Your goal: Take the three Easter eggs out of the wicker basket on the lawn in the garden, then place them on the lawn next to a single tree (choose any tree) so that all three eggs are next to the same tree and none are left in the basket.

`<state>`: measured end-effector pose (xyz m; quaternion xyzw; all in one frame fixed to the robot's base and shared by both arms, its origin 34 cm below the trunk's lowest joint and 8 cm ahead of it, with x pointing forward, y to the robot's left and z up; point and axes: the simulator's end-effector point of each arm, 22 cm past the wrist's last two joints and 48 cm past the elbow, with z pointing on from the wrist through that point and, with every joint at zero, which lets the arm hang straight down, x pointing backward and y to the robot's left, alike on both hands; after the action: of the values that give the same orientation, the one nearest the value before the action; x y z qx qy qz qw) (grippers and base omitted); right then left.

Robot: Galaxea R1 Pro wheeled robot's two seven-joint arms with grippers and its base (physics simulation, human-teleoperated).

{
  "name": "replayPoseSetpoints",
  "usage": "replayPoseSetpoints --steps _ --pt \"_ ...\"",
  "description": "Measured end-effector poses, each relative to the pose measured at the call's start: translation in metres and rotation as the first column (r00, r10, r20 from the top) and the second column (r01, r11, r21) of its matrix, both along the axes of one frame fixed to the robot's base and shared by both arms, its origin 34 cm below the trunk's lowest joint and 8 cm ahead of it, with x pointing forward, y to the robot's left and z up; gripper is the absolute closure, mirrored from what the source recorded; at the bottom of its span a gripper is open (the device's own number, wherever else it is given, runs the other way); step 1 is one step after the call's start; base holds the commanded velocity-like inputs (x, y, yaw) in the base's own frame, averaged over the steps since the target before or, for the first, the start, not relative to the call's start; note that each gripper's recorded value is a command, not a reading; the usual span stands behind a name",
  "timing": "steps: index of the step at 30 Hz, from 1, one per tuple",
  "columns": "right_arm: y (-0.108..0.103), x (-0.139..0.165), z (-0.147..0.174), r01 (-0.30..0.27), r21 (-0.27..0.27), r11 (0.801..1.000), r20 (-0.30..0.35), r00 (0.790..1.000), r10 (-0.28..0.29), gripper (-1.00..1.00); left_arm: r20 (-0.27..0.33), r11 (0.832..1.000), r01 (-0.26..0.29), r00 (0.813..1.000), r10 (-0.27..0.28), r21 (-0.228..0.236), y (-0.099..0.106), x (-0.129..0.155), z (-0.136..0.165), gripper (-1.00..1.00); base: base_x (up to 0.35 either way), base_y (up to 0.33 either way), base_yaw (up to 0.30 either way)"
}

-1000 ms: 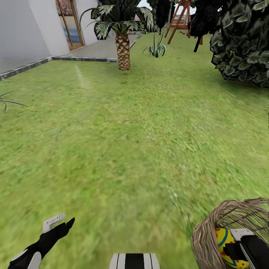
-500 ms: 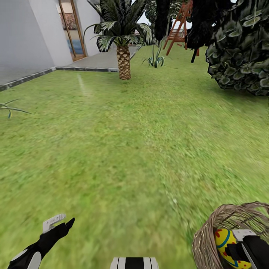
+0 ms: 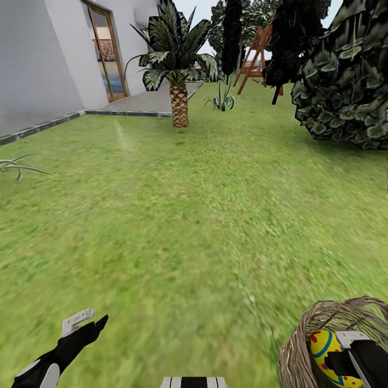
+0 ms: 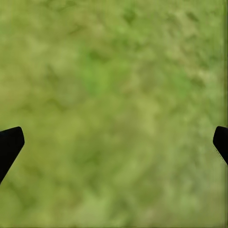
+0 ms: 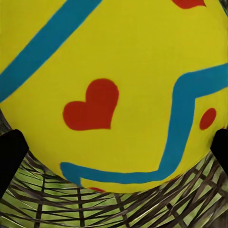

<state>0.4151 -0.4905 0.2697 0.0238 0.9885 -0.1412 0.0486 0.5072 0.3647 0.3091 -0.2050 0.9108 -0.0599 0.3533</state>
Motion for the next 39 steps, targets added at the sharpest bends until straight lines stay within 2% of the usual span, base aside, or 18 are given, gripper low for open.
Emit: replayPoseSetpoints --steps 10,28,39 --pt "-0.001 0.009 0.015 0.002 -0.001 1.000 0.038 0.999 -0.002 1.00 0.033 1.000 0.000 0.999 0.000 -0.002 -0.001 0.007 0.017 -1.00 -0.005 0.000 0.000" --pt "-0.001 0.019 0.055 0.001 -0.002 1.000 0.035 0.999 -0.001 1.00 0.033 1.000 0.000 0.999 0.000 -0.005 -0.001 0.017 0.057 -1.00 -0.105 0.000 0.000" --pt "0.000 0.025 0.080 0.001 -0.001 1.000 0.034 0.999 -0.001 1.00 0.033 1.000 -0.001 0.999 0.001 -0.005 -0.001 0.023 0.082 -1.00 -0.010 0.000 0.000"
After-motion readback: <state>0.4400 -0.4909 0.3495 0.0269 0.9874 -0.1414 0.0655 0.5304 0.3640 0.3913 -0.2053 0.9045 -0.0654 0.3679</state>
